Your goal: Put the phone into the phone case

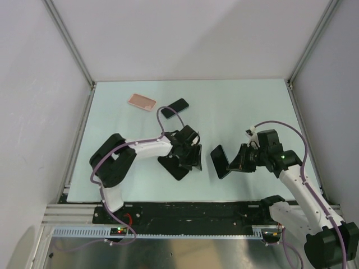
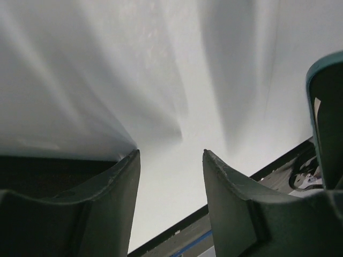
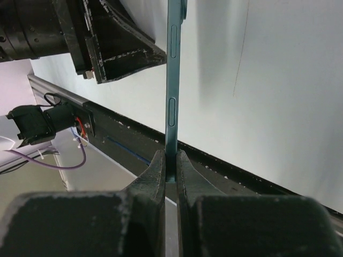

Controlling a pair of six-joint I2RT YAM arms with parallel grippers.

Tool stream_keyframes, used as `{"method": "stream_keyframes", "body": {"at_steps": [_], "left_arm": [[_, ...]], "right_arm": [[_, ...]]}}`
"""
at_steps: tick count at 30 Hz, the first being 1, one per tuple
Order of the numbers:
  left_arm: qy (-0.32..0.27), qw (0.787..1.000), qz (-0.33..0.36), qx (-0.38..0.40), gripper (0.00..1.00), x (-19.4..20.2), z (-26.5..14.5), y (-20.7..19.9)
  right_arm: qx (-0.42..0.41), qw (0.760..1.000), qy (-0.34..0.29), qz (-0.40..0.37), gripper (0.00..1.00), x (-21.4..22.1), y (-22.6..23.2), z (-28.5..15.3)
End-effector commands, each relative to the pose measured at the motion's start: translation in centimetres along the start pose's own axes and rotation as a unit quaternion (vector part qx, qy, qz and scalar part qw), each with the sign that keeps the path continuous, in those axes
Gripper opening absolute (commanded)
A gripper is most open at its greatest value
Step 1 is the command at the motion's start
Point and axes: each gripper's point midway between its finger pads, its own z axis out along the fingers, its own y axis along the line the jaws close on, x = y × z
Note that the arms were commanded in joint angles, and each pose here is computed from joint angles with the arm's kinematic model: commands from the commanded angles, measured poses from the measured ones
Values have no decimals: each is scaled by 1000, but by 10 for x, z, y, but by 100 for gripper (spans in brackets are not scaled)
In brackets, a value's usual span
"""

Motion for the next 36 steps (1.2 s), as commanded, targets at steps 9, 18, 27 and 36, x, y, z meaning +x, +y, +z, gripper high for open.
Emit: {"method": "stream_keyframes", "body": {"at_steps": [9, 18, 27, 36], "left_arm": [[-114, 990, 32, 77, 63, -53, -81, -45], [-240, 959, -129, -78, 62, -113, -140, 99], [-224, 947, -176, -147, 61, -108, -123, 156], [-213, 944, -189, -169, 60, -103, -115, 172]], "right_arm": [[-36, 999, -11, -21, 0, -5, 16, 0], [-134, 990, 41, -26, 0, 4, 78, 28], [-214, 971, 108, 28, 0, 6, 124, 66], [-238, 954, 154, 95, 0, 9, 131, 92]]}}
